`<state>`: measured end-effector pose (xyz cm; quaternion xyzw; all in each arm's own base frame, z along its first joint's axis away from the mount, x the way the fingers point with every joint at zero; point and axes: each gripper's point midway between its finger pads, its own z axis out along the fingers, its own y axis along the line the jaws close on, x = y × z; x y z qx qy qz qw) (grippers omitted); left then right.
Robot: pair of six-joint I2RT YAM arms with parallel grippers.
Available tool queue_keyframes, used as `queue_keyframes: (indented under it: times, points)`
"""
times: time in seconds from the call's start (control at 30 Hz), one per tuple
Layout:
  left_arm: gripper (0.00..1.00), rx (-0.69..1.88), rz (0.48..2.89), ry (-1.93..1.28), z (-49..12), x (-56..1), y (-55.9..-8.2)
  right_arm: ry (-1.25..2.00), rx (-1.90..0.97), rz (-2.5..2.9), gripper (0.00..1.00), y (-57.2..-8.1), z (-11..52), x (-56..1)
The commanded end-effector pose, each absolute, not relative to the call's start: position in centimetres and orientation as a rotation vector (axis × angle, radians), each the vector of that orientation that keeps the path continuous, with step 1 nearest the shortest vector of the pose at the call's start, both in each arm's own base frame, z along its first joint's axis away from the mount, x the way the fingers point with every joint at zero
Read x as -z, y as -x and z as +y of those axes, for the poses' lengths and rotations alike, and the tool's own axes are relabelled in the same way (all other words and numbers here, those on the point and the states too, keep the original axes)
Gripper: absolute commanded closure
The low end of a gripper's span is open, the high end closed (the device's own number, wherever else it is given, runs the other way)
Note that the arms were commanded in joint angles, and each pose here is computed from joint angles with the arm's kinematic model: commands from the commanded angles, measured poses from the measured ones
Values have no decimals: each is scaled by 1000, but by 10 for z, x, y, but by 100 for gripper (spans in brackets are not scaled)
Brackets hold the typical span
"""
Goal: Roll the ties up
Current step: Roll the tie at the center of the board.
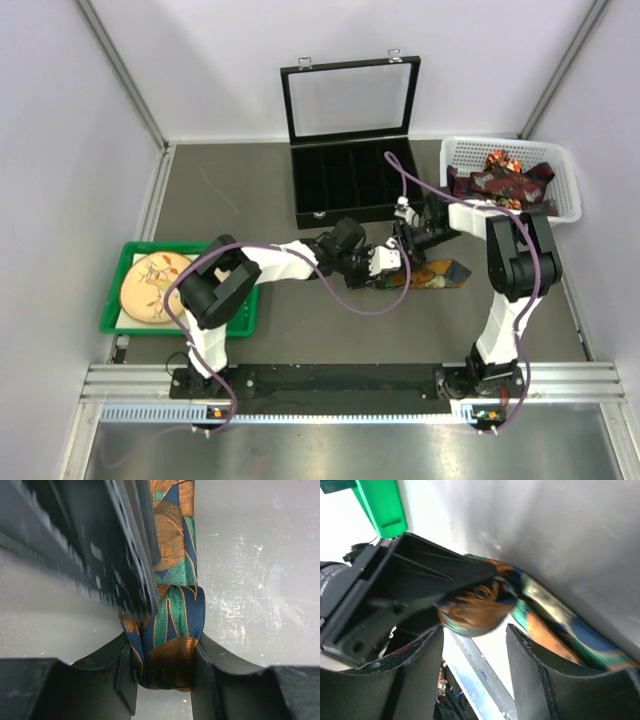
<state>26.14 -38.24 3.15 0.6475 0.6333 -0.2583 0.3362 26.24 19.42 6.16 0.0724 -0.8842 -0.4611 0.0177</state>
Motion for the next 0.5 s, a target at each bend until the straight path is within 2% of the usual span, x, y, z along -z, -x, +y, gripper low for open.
queue_keyframes:
  times: [0.0, 0.1, 0.17, 0.2, 0.23, 0.47]
  points:
    - [61, 524, 1917, -1784, -342, 13, -252, -294, 1522, -2683, 50, -258, 216, -63]
    - [60, 531, 1950, -1791, -344, 15, -253, -321, 1483, -2694, 54, -256, 218, -53]
    - [57, 545, 1949, -1790, -345, 15, -252, -336, 1445, -2720, 67, -259, 217, -46]
    - [56, 551, 1950, -1794, -345, 15, -250, -326, 1418, -2715, 86, -258, 215, -40]
    - [55, 562, 1941, -1792, -346, 13, -250, -323, 1347, -2750, 100, -259, 210, -32]
    - [31, 773, 1848, -1675, -354, -10, -252, -294, 1170, -2838, 100, -262, 186, -11]
